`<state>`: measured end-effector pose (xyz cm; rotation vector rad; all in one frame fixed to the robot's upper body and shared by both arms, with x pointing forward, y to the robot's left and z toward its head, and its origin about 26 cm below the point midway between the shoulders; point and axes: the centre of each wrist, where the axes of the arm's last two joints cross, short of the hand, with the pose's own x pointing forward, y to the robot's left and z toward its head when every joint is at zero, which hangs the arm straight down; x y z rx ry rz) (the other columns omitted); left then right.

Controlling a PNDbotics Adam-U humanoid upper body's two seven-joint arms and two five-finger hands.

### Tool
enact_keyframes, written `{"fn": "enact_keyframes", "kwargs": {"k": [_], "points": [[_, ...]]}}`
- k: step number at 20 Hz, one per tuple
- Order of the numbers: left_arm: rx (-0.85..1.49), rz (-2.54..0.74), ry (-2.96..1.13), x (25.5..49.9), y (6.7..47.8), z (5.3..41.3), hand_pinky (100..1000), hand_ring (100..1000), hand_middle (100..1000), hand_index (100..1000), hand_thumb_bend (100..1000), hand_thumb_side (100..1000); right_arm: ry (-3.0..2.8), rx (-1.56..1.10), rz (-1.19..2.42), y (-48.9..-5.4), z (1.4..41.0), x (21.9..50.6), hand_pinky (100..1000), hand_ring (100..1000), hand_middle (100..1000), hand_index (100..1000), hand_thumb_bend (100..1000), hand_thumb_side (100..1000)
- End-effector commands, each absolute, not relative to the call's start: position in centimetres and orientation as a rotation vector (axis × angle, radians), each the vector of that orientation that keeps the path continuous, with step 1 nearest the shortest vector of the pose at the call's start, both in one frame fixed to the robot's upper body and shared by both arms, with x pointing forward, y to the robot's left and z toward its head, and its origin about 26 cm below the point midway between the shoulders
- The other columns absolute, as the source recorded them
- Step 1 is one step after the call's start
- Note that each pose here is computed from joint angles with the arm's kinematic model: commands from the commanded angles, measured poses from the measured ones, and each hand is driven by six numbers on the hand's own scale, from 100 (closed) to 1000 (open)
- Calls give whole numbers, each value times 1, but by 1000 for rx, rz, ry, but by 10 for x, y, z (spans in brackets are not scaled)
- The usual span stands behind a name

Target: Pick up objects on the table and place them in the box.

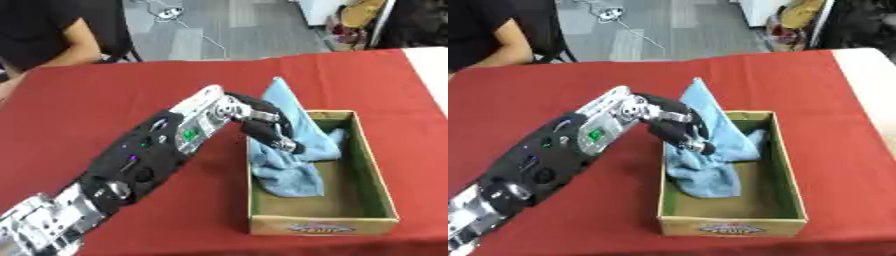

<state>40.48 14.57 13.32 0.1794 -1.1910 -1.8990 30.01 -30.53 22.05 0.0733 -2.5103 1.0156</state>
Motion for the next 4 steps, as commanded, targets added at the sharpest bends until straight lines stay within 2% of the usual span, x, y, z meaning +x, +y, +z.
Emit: {"fn": "enact_keyframes", "kwargs": {"k": [1, 4], "points": [[210, -1897, -1221, 406, 148, 148, 646, 764, 840, 899, 758, 1000, -2533, 66, 1036, -304, 229, 298, 608, 777, 802, 987, 100, 798], [216, -1897, -1226, 406, 148, 151, 648, 761, 836, 900, 761, 1000, -2534, 67, 1035, -304, 229, 298, 608, 776, 801, 986, 100, 797]]}}
